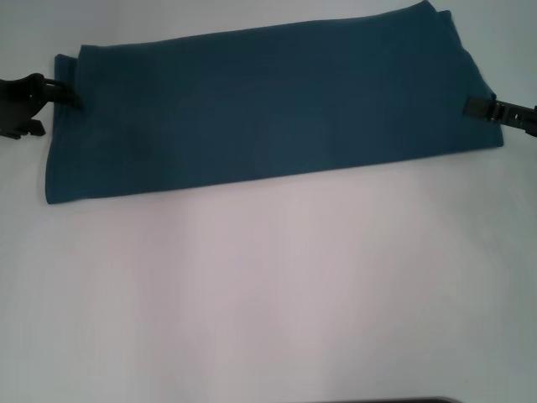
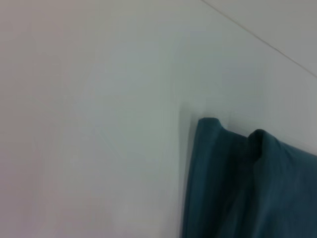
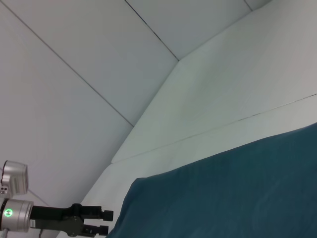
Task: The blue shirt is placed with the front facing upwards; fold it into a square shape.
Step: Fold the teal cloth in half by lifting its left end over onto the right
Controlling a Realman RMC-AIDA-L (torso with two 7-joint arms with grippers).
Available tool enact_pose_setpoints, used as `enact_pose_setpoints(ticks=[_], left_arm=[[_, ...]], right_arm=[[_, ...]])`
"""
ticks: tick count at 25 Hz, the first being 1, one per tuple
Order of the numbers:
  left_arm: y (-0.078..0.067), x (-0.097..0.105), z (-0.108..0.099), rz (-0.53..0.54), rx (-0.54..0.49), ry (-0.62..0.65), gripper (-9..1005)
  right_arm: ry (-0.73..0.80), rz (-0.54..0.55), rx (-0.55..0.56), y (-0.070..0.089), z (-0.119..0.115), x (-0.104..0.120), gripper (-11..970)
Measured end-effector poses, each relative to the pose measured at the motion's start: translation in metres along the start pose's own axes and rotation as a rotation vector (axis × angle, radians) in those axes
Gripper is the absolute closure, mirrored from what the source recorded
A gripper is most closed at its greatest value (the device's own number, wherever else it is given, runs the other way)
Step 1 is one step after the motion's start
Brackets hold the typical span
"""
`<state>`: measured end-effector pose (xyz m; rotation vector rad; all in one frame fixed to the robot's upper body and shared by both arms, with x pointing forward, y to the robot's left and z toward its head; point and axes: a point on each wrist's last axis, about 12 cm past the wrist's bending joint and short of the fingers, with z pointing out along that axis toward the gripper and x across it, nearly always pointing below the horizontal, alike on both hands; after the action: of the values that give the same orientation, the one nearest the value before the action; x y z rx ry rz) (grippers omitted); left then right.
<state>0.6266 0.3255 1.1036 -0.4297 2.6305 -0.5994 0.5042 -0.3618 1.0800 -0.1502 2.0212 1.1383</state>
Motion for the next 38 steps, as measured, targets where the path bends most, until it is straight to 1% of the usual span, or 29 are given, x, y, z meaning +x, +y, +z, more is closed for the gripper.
enact_pose_setpoints(ticks=[27,33,38], left_arm=[[-0.003,0.006,0.005,0.028,-0.011,0.036,199],[-0.009,0.011,0.007,0.027,0.012,0.068,199],[-0.018,0.013,0.008,0.026,0.054,0.095,200]], right_arm=[[0.0,-0.004,0.0,0.0,-0.001,0.0,92],[0.001,-0.004,-0.001,0.0,-0.001,0.0,92],[-0.001,-0.004,-0.002,0.0,-0.001,0.0,92]])
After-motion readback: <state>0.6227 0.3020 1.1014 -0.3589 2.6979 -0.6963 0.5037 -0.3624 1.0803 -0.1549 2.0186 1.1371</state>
